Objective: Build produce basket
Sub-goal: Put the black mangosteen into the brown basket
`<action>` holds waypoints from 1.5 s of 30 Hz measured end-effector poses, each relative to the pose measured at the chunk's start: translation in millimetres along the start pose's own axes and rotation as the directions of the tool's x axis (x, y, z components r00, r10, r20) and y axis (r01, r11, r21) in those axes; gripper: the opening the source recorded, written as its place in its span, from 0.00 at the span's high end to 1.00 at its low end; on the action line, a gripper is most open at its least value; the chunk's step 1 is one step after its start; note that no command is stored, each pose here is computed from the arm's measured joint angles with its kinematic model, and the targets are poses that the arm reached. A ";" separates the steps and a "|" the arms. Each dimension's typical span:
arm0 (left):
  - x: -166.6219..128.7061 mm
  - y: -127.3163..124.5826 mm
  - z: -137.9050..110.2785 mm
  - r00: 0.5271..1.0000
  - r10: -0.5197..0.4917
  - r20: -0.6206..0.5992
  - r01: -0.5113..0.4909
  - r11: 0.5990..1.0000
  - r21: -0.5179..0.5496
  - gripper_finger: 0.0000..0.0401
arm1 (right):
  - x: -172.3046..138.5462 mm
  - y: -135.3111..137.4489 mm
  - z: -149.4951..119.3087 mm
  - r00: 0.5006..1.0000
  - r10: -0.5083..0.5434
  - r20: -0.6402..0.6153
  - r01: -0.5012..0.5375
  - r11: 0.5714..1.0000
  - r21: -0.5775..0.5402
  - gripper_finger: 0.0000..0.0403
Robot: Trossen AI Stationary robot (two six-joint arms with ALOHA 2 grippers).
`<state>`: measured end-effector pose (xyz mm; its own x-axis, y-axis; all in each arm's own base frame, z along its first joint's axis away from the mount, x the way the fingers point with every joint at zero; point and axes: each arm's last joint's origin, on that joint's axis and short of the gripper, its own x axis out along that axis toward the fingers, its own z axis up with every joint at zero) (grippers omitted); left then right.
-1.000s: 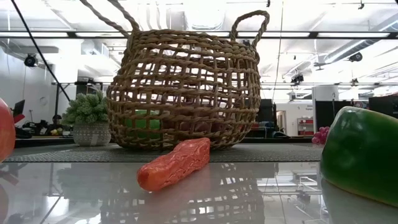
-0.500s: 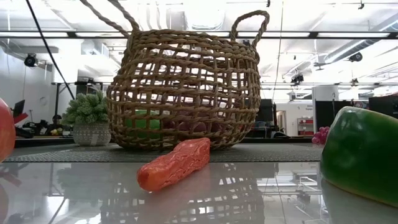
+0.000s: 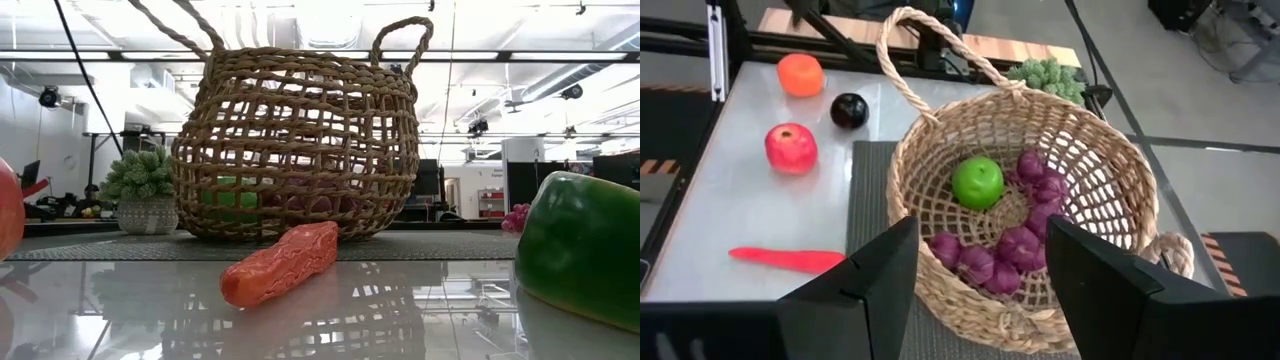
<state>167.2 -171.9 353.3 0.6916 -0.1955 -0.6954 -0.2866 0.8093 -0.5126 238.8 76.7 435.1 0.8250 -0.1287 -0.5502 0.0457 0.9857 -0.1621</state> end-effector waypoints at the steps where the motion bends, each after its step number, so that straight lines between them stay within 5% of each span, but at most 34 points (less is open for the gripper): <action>1: 5.2 2.9 -7.7 0.996 0.052 -0.075 -0.057 0.996 -0.065 0.37 | 0.6 0.1 -1.6 1.000 0.000 0.000 0.000 1.000 0.000 0.49; 6: 40.6 19.7 -36.3 0.902 0.265 -0.341 -0.347 0.915 -0.205 0.37 | 4.5 1.3 -7.4 1.000 0.000 -0.009 0.000 1.000 -0.005 0.49; 14: 82.7 55.9 -45.8 0.793 0.457 -0.403 -0.583 0.763 -0.280 0.37 | 7.6 2.8 -6.4 1.000 0.001 -0.007 -0.001 1.000 -0.014 0.49; 17: 88.0 65.4 -47.3 0.769 0.482 -0.419 -0.615 0.736 -0.281 0.37 | 6.8 2.5 -6.4 1.000 0.002 -0.005 -0.002 1.000 -0.013 0.49; 24: 93.7 79.4 -53.4 0.742 0.518 -0.426 -0.650 0.711 -0.268 0.37 | 6.6 2.4 -6.5 1.000 0.002 -0.005 -0.002 1.000 -0.002 0.49; 36: 112.0 98.8 -69.5 0.767 0.486 -0.419 -0.619 0.731 -0.287 0.37 | 6.6 2.3 -6.8 1.000 0.001 -0.010 -0.001 1.000 -0.007 0.49; 45: 112.4 98.6 -69.4 0.771 0.484 -0.415 -0.615 0.736 -0.283 0.56 | 6.8 2.4 -6.9 1.000 0.001 -0.011 -0.001 1.000 -0.007 0.49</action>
<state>170.7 -152.5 189.6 0.1192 0.0112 -0.9928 -0.8240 0.5590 -0.0926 240.6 77.4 425.4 0.8186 -0.1289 -0.5597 0.0409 0.9851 -0.1671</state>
